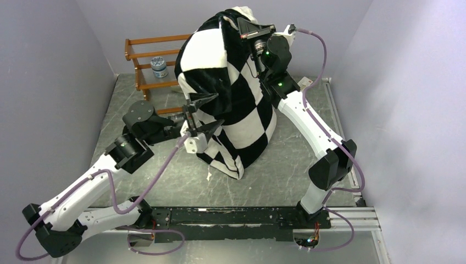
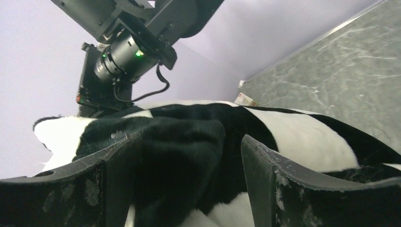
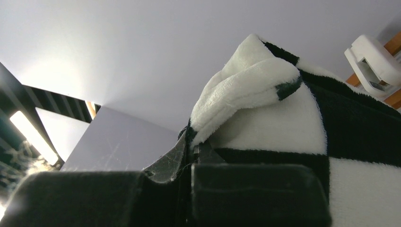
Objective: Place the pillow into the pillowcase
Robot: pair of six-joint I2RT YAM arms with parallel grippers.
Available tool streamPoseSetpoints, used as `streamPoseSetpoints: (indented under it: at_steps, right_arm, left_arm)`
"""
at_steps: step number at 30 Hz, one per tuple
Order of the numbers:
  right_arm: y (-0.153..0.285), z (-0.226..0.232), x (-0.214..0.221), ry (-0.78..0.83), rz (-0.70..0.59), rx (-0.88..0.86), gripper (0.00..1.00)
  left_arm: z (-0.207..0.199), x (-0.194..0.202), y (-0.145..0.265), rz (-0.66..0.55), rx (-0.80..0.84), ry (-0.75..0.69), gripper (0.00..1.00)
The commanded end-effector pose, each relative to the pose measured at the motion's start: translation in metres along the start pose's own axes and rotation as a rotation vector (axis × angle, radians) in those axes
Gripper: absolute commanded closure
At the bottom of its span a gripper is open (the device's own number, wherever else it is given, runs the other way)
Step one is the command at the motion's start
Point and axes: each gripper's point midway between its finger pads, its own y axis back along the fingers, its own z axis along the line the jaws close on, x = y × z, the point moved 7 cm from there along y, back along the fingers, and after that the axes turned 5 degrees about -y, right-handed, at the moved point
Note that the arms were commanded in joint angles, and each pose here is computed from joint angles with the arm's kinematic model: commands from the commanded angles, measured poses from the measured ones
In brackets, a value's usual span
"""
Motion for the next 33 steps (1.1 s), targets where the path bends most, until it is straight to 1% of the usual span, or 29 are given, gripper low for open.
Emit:
streamPoseSetpoints:
  at_steps: [1, 3, 4, 5, 6, 7, 8, 10, 11, 14, 15, 17, 19, 20, 21, 22, 24, 25, 26, 27, 28, 30, 31, 32, 33]
  right_arm:
    - [0.004, 0.01, -0.008, 0.019, -0.037, -0.023, 1.0]
    - [0.008, 0.013, -0.009, 0.036, -0.029, -0.036, 1.0]
    - [0.01, 0.016, -0.01, 0.05, -0.028, -0.052, 1.0]
    - [0.014, 0.021, -0.013, 0.068, -0.028, -0.076, 1.0]
    - [0.018, 0.029, -0.019, 0.094, -0.04, -0.103, 1.0]
    - [0.024, 0.039, -0.028, 0.12, -0.062, -0.135, 1.0]
    - [0.031, 0.053, -0.039, 0.144, -0.092, -0.181, 1.0]
    - [0.048, 0.087, -0.065, 0.19, -0.169, -0.27, 1.0]
    - [0.055, 0.106, -0.079, 0.22, -0.211, -0.305, 1.0]
    - [0.08, 0.16, -0.115, 0.29, -0.314, -0.403, 1.0]
    - [0.086, 0.167, -0.125, 0.307, -0.34, -0.411, 1.0]
    - [0.098, 0.17, -0.144, 0.318, -0.397, -0.383, 1.0]
    - [0.108, 0.161, -0.157, 0.309, -0.45, -0.339, 1.0]
    - [0.112, 0.155, -0.164, 0.298, -0.476, -0.321, 1.0]
    - [0.116, 0.149, -0.173, 0.279, -0.507, -0.295, 1.0]
    - [0.119, 0.144, -0.182, 0.254, -0.536, -0.274, 1.0]
    - [0.122, 0.139, -0.205, 0.231, -0.616, -0.249, 1.0]
    - [0.122, 0.138, -0.213, 0.22, -0.64, -0.237, 1.0]
    - [0.12, 0.139, -0.22, 0.207, -0.653, -0.228, 1.0]
    - [0.119, 0.147, -0.223, 0.191, -0.642, -0.255, 1.0]
    - [0.117, 0.154, -0.221, 0.186, -0.614, -0.285, 1.0]
    - [0.111, 0.171, -0.209, 0.189, -0.497, -0.37, 1.0]
    - [0.102, 0.175, -0.197, 0.182, -0.403, -0.41, 1.0]
    - [0.097, 0.179, -0.183, 0.174, -0.321, -0.445, 1.0]
    - [0.094, 0.18, -0.173, 0.164, -0.269, -0.455, 1.0]
  left_arm:
    - [0.024, -0.001, -0.012, 0.075, -0.183, -0.133, 0.21]
    - [0.028, 0.003, -0.017, 0.113, -0.236, -0.159, 0.24]
    - [0.03, 0.006, -0.02, 0.136, -0.252, -0.17, 0.29]
    - [0.036, 0.007, -0.021, 0.16, -0.286, -0.176, 0.39]
    - [0.046, 0.008, -0.019, 0.192, -0.357, -0.148, 0.63]
    - [0.064, 0.001, -0.014, 0.192, -0.465, -0.121, 0.88]
    - [0.084, -0.008, -0.006, 0.173, -0.606, -0.07, 0.94]
    - [0.134, -0.034, 0.016, 0.098, -0.907, 0.115, 0.95]
    - [0.158, -0.047, 0.025, 0.083, -1.003, 0.19, 0.95]
    - [0.207, -0.069, 0.034, 0.106, -1.133, 0.304, 0.95]
    - [0.219, -0.074, 0.036, 0.106, -1.165, 0.333, 0.95]
    - [0.231, -0.082, 0.035, 0.089, -1.182, 0.448, 0.95]
    - [0.235, -0.093, 0.042, 0.015, -1.195, 0.554, 0.95]
    - [0.234, -0.1, 0.043, -0.039, -1.161, 0.593, 0.95]
    - [0.231, -0.107, 0.038, -0.104, -1.103, 0.65, 0.95]
    - [0.227, -0.116, 0.026, -0.191, -1.003, 0.714, 0.95]
    - [0.218, -0.13, -0.003, -0.305, -0.779, 0.826, 0.95]
    - [0.215, -0.13, -0.012, -0.286, -0.724, 0.89, 0.95]
    - [0.214, -0.127, -0.015, -0.249, -0.717, 0.913, 0.95]
    - [0.217, -0.121, -0.009, -0.193, -0.774, 0.897, 0.95]
    - [0.221, -0.113, 0.001, -0.131, -0.876, 0.867, 0.95]
    - [0.234, -0.099, 0.034, 0.005, -1.12, 0.718, 0.95]
    - [0.243, -0.097, 0.048, 0.041, -1.233, 0.67, 0.95]
    - [0.247, -0.097, 0.055, 0.077, -1.282, 0.643, 0.95]
    - [0.251, -0.098, 0.056, 0.095, -1.296, 0.632, 0.95]
